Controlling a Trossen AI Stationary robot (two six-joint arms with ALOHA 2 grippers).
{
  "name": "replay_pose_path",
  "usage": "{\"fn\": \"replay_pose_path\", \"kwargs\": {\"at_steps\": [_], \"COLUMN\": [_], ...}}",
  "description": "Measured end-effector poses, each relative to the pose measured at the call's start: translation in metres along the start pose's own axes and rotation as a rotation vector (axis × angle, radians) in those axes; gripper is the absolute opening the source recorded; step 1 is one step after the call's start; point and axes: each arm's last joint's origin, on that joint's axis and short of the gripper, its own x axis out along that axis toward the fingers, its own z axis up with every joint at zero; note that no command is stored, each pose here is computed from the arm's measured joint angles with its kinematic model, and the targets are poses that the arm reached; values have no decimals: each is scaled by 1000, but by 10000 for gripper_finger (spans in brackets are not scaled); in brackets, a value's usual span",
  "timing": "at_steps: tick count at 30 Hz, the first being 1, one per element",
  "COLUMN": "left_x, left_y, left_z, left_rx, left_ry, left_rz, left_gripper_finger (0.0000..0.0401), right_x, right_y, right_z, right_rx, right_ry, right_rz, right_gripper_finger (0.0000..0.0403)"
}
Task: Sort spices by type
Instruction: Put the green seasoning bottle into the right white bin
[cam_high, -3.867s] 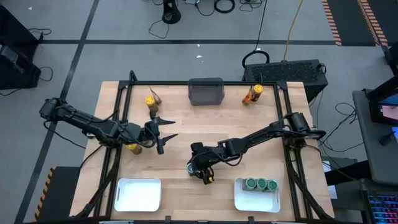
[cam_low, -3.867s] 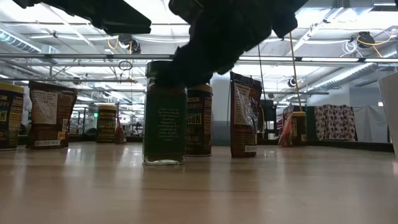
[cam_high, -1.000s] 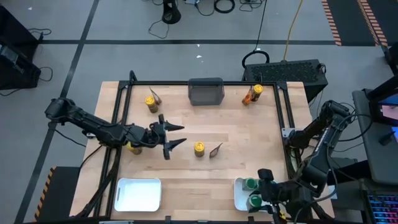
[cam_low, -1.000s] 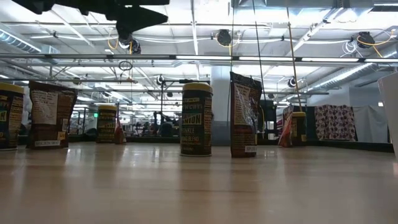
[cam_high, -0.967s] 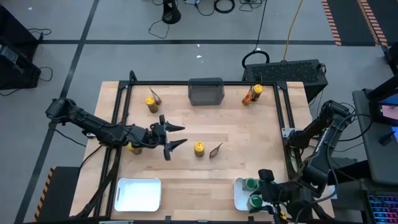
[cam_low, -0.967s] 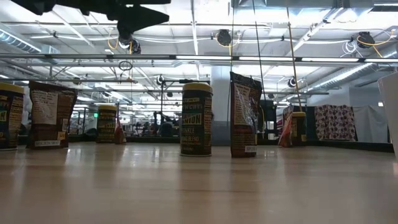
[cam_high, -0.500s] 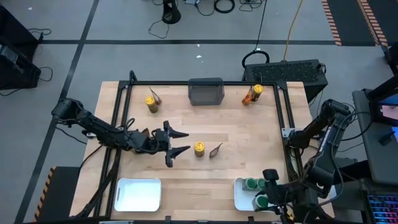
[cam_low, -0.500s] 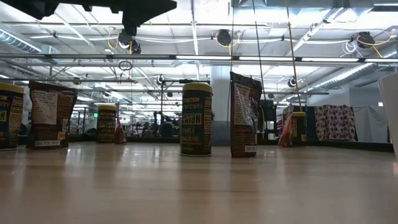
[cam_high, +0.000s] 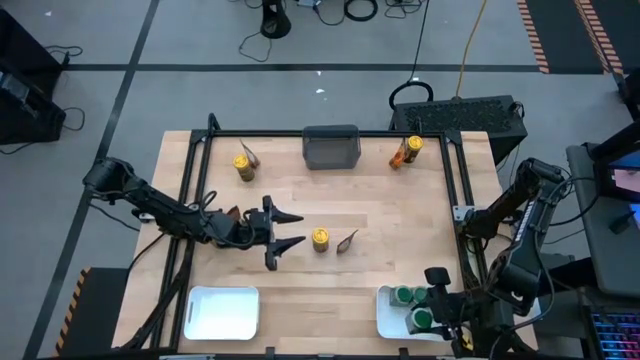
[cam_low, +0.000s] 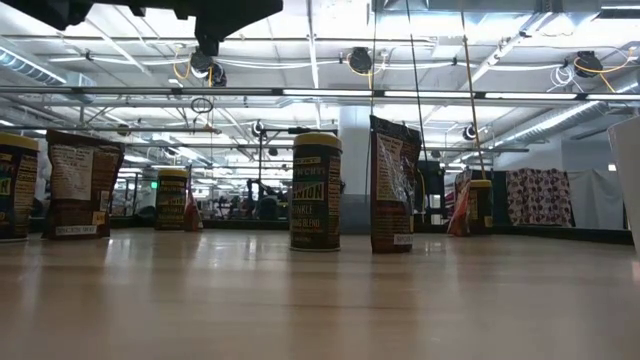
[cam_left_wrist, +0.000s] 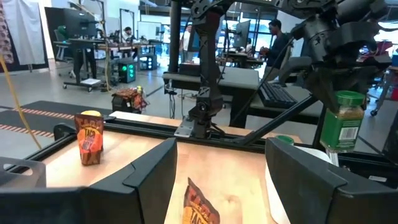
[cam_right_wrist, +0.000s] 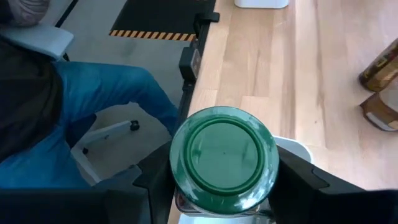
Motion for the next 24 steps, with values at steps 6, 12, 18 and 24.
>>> {"fn": "replay_pose_path", "kwargs": {"at_steps": [6, 12, 18, 24], "left_x": [0, 0, 0, 0], "left_y": [0, 0, 0, 0], "left_z": [0, 0, 0, 0], "left_rx": [3, 3, 3, 4], "left_ry": [0, 0, 0, 0], "left_rz": [0, 0, 1, 1], "left_gripper_finger": [248, 248, 248, 248], "right_x": [0, 0, 0, 3], "right_y": [0, 0, 0, 1], "right_z": [0, 0, 0, -2], "right_rx": [-1, -1, 19, 12], "right_ry": [0, 0, 0, -22], "right_rz": [-3, -3, -3, -41], "right_gripper_finger": [190, 187, 190, 188]}}
